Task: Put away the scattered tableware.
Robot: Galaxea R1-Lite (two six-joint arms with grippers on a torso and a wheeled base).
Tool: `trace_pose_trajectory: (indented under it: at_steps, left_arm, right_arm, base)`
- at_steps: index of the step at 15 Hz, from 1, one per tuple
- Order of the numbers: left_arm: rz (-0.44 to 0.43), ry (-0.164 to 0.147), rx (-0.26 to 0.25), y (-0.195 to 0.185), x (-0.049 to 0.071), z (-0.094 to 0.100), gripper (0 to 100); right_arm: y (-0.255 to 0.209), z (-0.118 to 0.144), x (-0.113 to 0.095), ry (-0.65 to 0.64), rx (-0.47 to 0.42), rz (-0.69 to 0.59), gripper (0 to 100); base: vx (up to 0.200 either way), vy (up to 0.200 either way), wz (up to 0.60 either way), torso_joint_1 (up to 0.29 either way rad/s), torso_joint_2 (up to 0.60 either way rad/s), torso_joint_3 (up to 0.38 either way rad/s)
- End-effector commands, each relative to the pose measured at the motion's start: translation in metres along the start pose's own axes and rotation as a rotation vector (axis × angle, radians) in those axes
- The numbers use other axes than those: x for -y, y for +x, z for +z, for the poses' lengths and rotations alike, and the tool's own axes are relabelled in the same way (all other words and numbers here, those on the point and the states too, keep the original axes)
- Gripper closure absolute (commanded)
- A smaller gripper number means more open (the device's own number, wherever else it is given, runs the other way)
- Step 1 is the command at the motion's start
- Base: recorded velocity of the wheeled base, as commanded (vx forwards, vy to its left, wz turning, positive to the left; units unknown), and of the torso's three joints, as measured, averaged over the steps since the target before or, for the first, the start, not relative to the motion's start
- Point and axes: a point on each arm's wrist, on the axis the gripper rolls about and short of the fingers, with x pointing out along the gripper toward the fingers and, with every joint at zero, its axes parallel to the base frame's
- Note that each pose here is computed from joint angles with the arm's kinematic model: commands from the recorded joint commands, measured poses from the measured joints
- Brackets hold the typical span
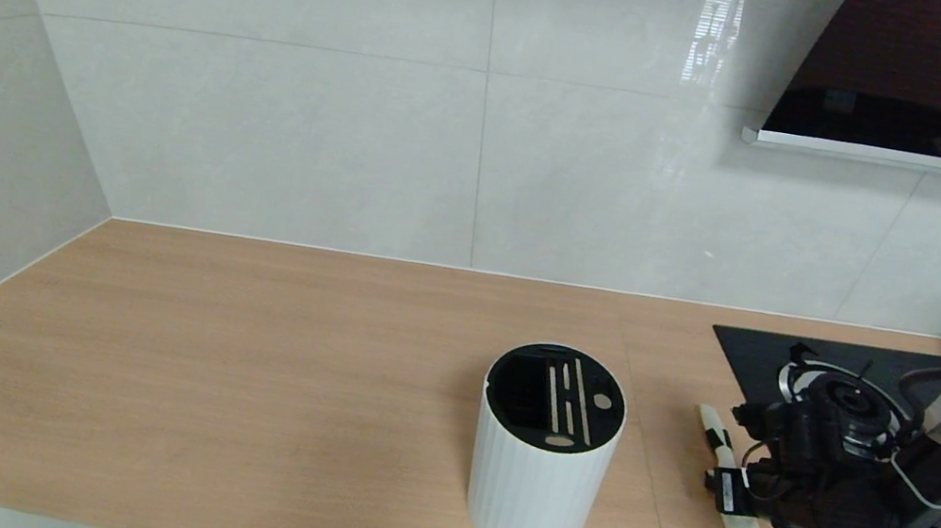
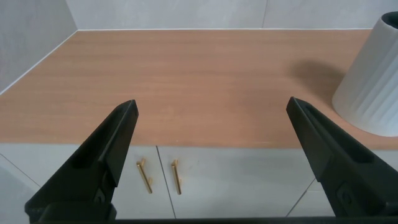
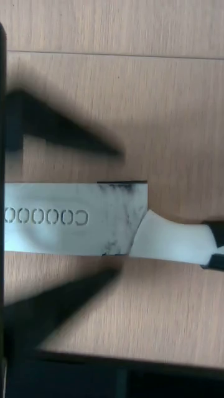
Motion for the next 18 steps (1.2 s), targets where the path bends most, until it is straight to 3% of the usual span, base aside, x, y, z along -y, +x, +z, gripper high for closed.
trace_pose_trajectory:
  at_steps: [1, 7, 10, 11, 12, 13, 15, 17, 18]
  left_arm:
    - [0.001, 0.0, -0.001, 0.0, 0.0, 0.0, 0]
    - [0.001, 0.004, -0.001, 0.0, 0.0, 0.0, 0]
    - [-0.011, 0.029, 0.007, 0.0, 0.0, 0.002, 0]
    - [-0.081, 0.029, 0.061, -0.006, 0.002, 0.029, 0]
    - [-0.121, 0.029, 0.062, -0.007, 0.003, 0.047, 0]
    - [-0.203, 0.026, 0.025, 0.0, 0.005, 0.092, 0]
    - [-0.313, 0.02, -0.071, 0.037, 0.008, 0.145, 0]
    - [-0.408, -0.01, -0.172, 0.091, 0.013, 0.18, 0]
    - [-0.466, -0.04, -0.227, 0.112, 0.018, 0.184, 0]
  right_arm:
    - [0.002, -0.003, -0.001, -0.005, -0.015, 0.001, 100]
    - [-0.001, 0.0, -0.001, -0.007, -0.001, -0.026, 100]
    - [-0.044, 0.031, 0.002, 0.012, 0.129, -0.035, 100]
    - [-0.079, 0.046, 0.004, 0.018, 0.216, -0.024, 100]
    - [-0.094, 0.053, 0.005, 0.021, 0.259, -0.024, 100]
    - [-0.13, 0.07, 0.003, 0.024, 0.365, -0.016, 100]
    - [-0.171, 0.096, -0.007, 0.01, 0.487, 0.02, 100]
    - [-0.215, 0.122, -0.033, -0.026, 0.559, 0.094, 100]
    - [-0.233, 0.127, -0.045, -0.026, 0.584, 0.139, 100]
  base:
    - [0.0, 0.0, 0.0, 0.0, 0.0, 0.0]
    - [0.0, 0.0, 0.0, 0.0, 0.0, 0.0]
    - [0.0, 0.0, 0.0, 0.0, 0.0, 0.0]
    - [0.0, 0.0, 0.0, 0.0, 0.0, 0.0]
    - [0.0, 0.0, 0.0, 0.0, 0.0, 0.0]
    - [0.0, 0.0, 0.0, 0.0, 0.0, 0.0]
    - [0.0, 0.0, 0.0, 0.0, 0.0, 0.0]
    - [0.0, 0.0, 0.0, 0.0, 0.0, 0.0]
    - [0.0, 0.0, 0.0, 0.0, 0.0, 0.0]
